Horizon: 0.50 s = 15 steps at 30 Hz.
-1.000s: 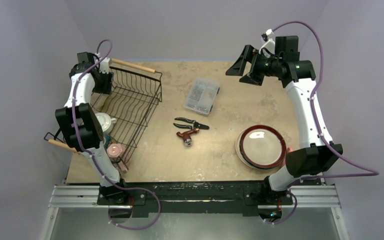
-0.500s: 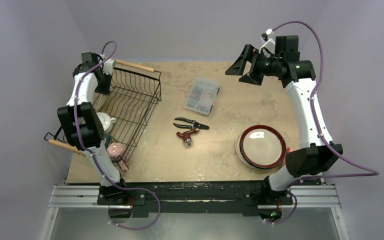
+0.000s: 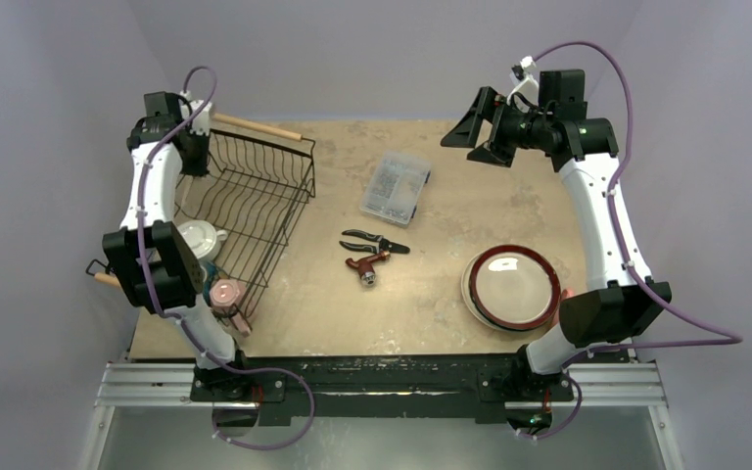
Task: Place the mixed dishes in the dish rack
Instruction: Pick up the plate from the dish rack.
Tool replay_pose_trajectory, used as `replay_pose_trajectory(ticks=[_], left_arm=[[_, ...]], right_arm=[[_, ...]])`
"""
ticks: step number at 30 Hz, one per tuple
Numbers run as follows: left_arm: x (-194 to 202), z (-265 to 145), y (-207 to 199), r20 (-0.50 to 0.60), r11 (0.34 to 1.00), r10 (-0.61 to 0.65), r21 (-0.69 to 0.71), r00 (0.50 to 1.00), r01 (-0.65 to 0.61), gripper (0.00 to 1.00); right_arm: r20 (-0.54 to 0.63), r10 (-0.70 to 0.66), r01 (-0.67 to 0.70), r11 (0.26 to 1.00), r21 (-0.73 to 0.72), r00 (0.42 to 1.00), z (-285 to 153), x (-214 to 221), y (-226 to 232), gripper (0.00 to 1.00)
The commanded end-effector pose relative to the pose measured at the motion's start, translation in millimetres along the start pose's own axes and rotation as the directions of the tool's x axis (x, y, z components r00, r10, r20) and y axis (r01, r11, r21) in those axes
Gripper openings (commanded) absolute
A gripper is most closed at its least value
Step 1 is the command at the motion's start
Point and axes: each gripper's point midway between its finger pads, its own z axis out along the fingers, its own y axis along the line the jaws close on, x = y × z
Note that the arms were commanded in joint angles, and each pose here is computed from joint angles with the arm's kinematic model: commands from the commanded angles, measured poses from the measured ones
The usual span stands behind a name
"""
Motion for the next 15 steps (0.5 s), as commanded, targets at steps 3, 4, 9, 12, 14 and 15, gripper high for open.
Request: replay_pose_trajectory(ticks=[3, 4, 9, 12, 14, 15], left_arm=[[-54, -81, 13, 0.258, 0.967, -0.23, -0.05, 0.938, 0.251, 0.0], [-54, -86, 8, 0.258, 0.951, -0.291, -0.026, 0.921, 0.307, 0.0], [-64, -113, -38, 0.323, 0.928, -0.373, 0.137, 0.87, 0.347, 0.0], [-64, -127, -59, 0.381, 0.931, -0.356, 0.22, 0.854, 0.29, 0.0], [-62, -137, -77, 0.404, 0.924, -0.342, 0.307, 0.848, 0.226, 0.0], [-62, -141, -90, 0.413, 0.916, -0.32, 0.365, 0.852, 0.167, 0.0]], right_arm=[[0.058, -0.071, 0.076, 0.994, -0.077, 0.996, -22, -6, 28, 0.87], [0.053, -0.071, 0.075, 0.994, -0.079, 0.996, -22, -5, 28, 0.87], [0.026, -0.071, 0.073, 0.994, -0.078, 0.997, -19, 1, 28, 0.87], [0.01, -0.07, 0.071, 0.994, -0.078, 0.997, -16, 3, 29, 0.87], [0.0, -0.065, 0.065, 0.995, -0.077, 0.998, -15, 5, 28, 0.87], [-0.002, -0.065, 0.064, 0.995, -0.076, 0.998, -14, 5, 28, 0.87]])
